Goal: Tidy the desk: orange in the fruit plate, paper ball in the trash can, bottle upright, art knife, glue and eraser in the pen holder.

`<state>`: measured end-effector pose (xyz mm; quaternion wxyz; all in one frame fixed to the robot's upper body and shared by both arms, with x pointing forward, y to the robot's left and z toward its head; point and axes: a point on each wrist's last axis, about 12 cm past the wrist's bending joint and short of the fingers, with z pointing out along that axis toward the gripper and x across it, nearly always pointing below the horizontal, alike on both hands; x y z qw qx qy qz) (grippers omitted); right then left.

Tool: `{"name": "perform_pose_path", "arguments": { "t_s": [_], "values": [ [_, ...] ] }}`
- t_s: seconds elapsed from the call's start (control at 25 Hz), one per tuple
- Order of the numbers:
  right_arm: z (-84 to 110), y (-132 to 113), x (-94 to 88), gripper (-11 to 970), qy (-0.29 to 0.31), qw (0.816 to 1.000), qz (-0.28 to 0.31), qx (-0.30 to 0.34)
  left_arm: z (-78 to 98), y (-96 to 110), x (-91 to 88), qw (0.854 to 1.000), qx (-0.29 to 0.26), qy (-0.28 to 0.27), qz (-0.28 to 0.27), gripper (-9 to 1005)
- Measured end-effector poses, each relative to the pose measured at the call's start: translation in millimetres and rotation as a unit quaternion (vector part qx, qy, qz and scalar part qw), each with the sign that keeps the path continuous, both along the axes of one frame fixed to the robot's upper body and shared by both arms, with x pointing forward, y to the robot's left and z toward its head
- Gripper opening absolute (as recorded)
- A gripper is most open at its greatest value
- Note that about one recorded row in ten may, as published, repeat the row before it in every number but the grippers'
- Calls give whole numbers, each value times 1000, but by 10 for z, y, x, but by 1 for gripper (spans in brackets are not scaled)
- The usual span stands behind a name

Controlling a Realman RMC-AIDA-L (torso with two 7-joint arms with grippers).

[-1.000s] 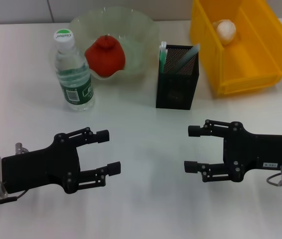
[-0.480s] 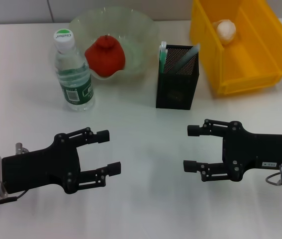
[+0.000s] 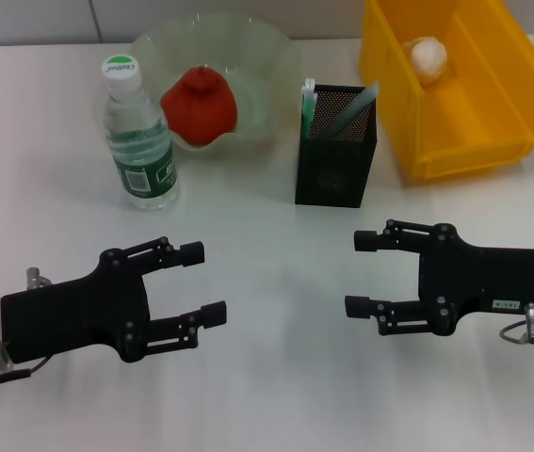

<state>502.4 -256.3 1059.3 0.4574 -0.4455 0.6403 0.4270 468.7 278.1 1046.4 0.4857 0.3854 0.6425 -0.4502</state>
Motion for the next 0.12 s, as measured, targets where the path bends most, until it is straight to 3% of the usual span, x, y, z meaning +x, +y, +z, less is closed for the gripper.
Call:
{"name": "perform_pose_path", "arguments": {
  "t_s": [0.12],
  "values": [
    [5, 6, 8, 820, 0, 1000, 1, 0, 0, 1, 2, 1000, 0, 0, 1, 783]
  ]
}}
